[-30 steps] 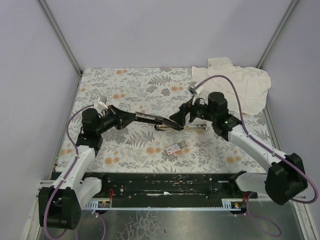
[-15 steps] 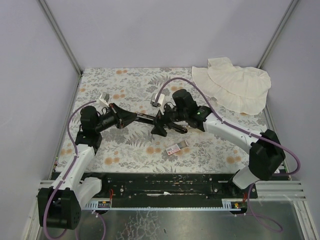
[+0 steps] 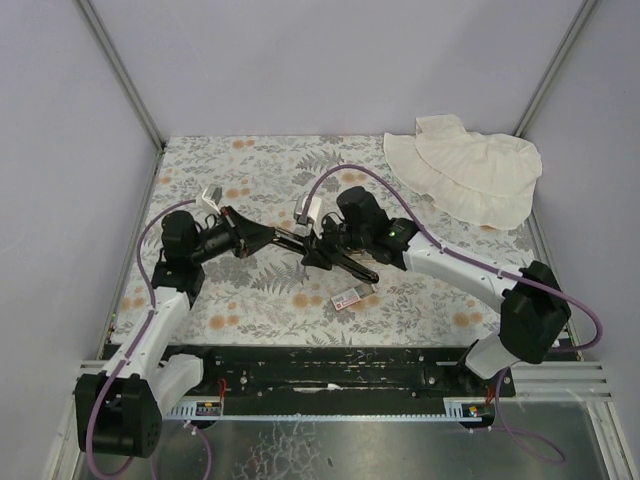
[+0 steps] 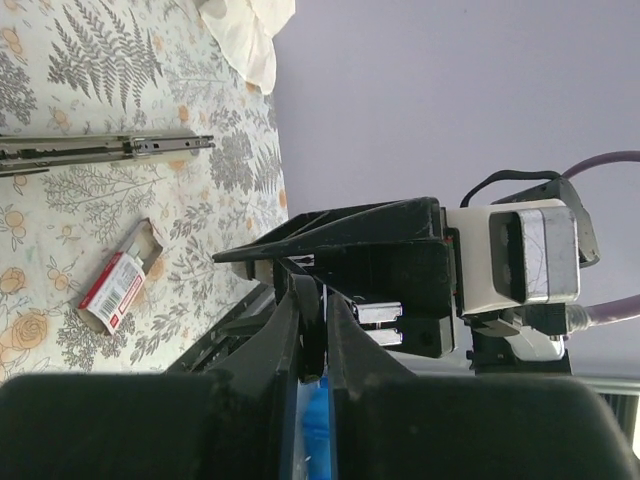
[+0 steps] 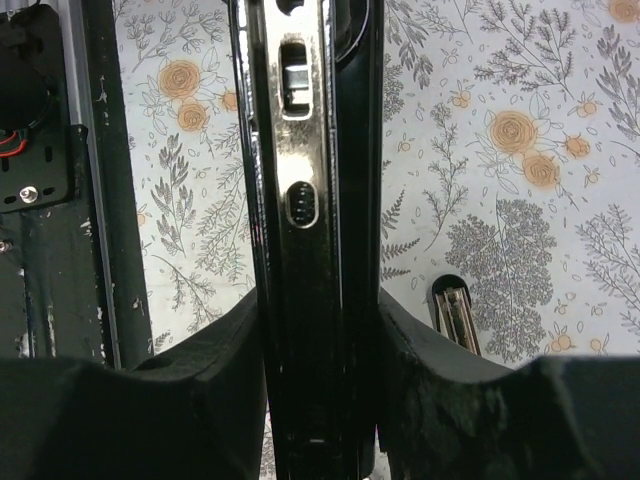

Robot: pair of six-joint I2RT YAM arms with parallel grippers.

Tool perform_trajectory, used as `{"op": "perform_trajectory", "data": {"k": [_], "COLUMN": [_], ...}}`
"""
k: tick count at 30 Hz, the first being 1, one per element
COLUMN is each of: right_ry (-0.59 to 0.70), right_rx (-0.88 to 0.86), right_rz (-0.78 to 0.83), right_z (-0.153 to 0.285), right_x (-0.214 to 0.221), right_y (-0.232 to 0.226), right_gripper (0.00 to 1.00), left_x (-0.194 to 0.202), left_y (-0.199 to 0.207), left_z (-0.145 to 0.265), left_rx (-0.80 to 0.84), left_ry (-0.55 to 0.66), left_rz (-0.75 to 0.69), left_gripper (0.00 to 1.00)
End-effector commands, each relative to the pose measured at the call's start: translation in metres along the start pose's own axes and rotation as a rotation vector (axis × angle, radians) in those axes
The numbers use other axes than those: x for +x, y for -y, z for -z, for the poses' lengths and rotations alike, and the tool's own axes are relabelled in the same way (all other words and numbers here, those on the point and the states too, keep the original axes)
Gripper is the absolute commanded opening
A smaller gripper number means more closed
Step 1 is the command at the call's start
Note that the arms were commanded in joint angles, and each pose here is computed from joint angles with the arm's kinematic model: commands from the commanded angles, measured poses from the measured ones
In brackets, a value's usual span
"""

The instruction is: Load the staples into the stapler

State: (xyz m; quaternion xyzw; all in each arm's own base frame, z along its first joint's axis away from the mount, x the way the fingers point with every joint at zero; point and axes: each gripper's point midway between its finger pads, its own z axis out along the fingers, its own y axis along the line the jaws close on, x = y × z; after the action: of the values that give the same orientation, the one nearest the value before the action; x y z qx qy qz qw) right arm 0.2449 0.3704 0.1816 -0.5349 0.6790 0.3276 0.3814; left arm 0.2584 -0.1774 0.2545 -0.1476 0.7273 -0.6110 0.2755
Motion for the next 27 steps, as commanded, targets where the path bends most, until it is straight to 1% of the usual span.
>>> {"op": "perform_trajectory", "data": {"k": [1, 3, 6, 8, 11, 13, 15, 19, 23, 27], "right_ry": [0.071, 0.033, -0.044, -0.080, -0.080, -0.098, -0.123, -0.192, -0.229, -0.273], "right_rx": [0.144, 0.192, 0.290, 0.358, 0.467, 0.571, 0.668, 0.854, 1.030, 1.079], "right_rz": [-0.024, -0.063, -0.121, -0.201, -0.348, -0.440, -0.561, -0.790, -0.925, -1.027], "right_z": [0.029, 0.035, 0.049, 0.065, 0.094, 0.115, 0.137, 0.176, 0.204, 0.211], "right_x": [-0.022, -0.010, 0.013, 0.030, 0.053, 0.076, 0.102, 0.164, 0.209, 0.239], "right_y": [0.014, 0.019, 0.033, 0.048, 0.075, 0.094, 0.115, 0.142, 0.156, 0.161], "right_gripper": [0.00, 0.00, 0.00, 0.00, 0.00, 0.00, 0.00, 0.00, 0.00, 0.00], "left_x": [-0.005, -0.009, -0.021, -0.032, -0.050, -0.061, -0.073, -0.094, -0.108, -0.112], "left_y": [0.012, 0.008, -0.001, -0.009, -0.018, -0.022, -0.022, -0.027, -0.037, -0.049], "left_z": [0.001, 0.000, 0.002, 0.006, 0.015, 0.022, 0.028, 0.043, 0.059, 0.069], "left_rx": [0.024, -0.004, -0.092, -0.171, -0.292, -0.362, -0.419, -0.547, -0.651, -0.707], "left_ry": [-0.001, 0.016, 0.072, 0.116, 0.193, 0.240, 0.282, 0.347, 0.400, 0.436], "left_rz": [-0.058, -0.070, -0.131, -0.205, -0.280, -0.324, -0.380, -0.489, -0.579, -0.617], "left_gripper": [0.08, 0.27, 0.57, 0.71, 0.86, 0.90, 0.92, 0.93, 0.93, 0.93]}}
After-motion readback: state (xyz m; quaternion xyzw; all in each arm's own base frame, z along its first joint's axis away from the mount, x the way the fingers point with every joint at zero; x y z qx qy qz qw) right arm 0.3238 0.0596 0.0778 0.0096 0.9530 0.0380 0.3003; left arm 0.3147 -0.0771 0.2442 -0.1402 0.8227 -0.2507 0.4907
